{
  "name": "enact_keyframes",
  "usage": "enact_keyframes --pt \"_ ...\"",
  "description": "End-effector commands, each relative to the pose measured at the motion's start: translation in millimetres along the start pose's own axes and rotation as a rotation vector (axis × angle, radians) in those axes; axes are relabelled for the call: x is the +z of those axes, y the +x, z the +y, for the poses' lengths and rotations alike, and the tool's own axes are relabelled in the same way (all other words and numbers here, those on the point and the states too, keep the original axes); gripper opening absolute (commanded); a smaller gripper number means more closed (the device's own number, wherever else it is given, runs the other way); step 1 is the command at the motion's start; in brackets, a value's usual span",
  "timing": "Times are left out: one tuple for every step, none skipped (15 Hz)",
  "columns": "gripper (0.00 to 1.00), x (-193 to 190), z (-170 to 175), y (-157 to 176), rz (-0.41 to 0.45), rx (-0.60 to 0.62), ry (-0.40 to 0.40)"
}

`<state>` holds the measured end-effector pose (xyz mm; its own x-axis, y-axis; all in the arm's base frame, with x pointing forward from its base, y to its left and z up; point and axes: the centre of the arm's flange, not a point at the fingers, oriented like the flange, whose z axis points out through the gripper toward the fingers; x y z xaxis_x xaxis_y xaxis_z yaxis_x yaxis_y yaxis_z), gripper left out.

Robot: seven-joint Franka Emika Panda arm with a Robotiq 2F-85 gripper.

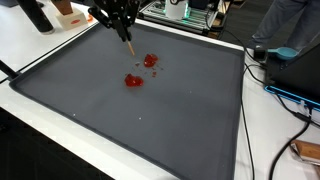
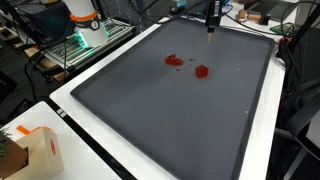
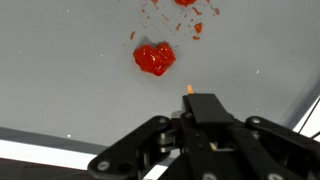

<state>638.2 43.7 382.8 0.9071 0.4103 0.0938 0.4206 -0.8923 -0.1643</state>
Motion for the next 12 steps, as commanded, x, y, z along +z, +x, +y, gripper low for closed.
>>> enact_keyframes --pt "0.12 0 0 0 0.0 0.0 0.0" --pt "0.12 0 0 0 0.0 0.0 0.0" --pt "0.12 0 0 0 0.0 0.0 0.0" --pt "0.12 0 0 0 0.0 0.0 0.0" --pt "0.03 2 5 2 0.005 -0.015 0.034" --pt "0.03 3 7 4 0.013 -0.034 0.062" --pt "0.03 6 9 7 0.022 -0.059 0.104" --pt "0.03 10 11 10 0.04 -0.084 0.148" --pt "0.03 14 13 12 0.054 -0.105 0.189" --pt "0.03 19 15 14 0.071 -0.127 0.23" --pt "0.03 24 18 16 0.084 -0.147 0.275" --pt "0.03 29 21 17 0.093 -0.163 0.308"
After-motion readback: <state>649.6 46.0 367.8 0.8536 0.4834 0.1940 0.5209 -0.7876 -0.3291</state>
